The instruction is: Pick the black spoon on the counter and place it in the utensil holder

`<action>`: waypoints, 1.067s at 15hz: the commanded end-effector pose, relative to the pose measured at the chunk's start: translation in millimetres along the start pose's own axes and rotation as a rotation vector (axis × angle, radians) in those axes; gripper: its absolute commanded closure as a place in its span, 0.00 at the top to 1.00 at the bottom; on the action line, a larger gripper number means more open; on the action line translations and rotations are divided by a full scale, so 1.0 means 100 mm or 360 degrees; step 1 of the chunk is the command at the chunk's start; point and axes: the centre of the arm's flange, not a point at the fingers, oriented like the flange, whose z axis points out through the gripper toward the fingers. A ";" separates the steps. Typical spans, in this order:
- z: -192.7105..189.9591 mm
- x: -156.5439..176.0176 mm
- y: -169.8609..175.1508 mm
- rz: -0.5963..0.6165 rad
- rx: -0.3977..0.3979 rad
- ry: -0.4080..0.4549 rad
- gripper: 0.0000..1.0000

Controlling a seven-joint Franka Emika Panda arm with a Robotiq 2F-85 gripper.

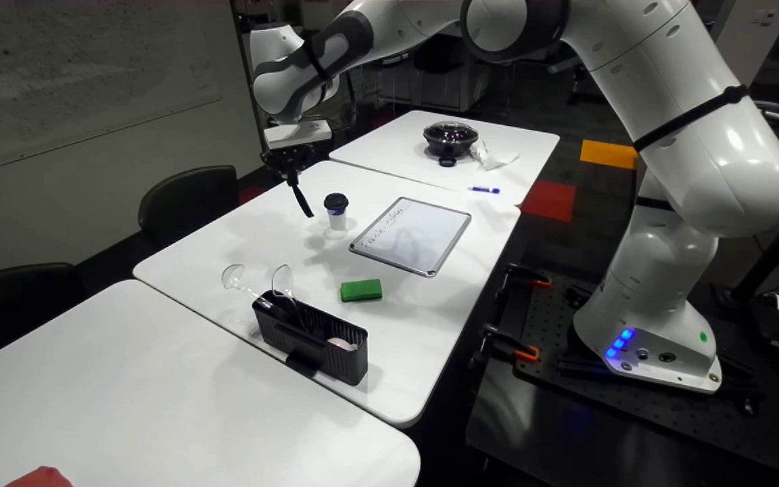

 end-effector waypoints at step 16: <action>-0.82 -1.24 0.94 -0.1335 -0.0098 -0.0057 0.14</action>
